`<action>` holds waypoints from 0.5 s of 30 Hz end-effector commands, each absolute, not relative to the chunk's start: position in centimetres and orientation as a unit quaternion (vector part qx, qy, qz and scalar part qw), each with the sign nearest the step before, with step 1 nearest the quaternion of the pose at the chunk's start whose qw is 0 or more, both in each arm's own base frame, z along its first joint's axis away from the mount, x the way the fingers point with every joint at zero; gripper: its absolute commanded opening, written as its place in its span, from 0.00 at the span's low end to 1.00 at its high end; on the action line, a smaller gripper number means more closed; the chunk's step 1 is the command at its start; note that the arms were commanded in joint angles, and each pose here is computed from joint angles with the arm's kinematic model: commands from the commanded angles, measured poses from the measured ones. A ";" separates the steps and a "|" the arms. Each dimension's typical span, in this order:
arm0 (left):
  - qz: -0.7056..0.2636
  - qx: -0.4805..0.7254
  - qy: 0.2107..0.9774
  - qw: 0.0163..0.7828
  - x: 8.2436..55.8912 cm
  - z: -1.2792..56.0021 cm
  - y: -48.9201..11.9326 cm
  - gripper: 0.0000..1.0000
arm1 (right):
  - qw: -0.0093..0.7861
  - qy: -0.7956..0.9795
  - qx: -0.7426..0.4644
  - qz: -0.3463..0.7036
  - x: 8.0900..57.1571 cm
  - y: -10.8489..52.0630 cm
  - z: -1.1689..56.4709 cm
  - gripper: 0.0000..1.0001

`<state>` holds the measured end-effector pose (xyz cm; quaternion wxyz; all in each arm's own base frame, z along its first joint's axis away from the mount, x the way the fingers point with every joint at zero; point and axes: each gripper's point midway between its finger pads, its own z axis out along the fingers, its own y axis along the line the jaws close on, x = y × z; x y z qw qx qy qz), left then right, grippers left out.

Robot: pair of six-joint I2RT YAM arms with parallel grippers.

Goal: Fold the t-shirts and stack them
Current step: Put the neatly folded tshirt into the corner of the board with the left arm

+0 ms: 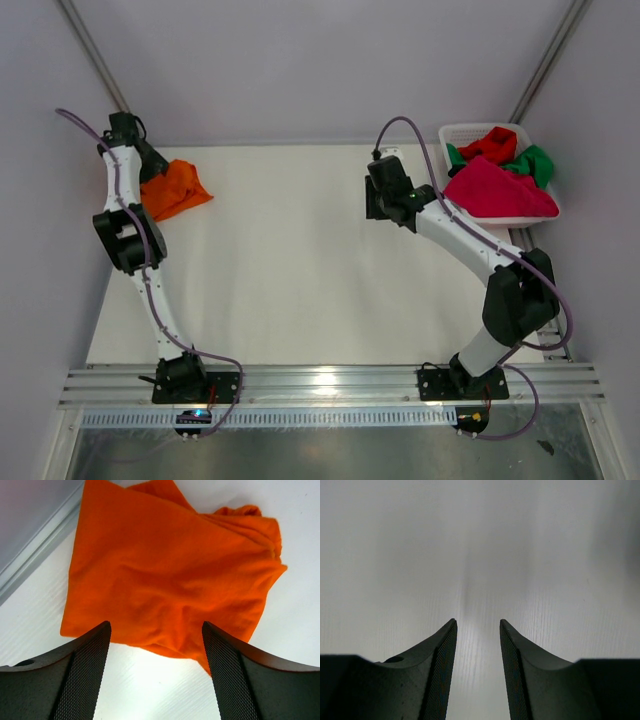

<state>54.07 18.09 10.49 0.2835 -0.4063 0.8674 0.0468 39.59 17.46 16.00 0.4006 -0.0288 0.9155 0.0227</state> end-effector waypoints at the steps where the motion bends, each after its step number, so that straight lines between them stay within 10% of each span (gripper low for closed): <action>1: 0.027 -0.394 0.865 0.310 52.9 15.2 17.4 0.76 | 0.410 0.911 -0.017 0.038 39.8 17.8 16.1 0.44; 15: 0.098 -0.402 0.889 0.196 46.9 7.8 15.9 0.73 | 0.411 0.910 -0.011 0.053 38.9 17.8 15.8 0.44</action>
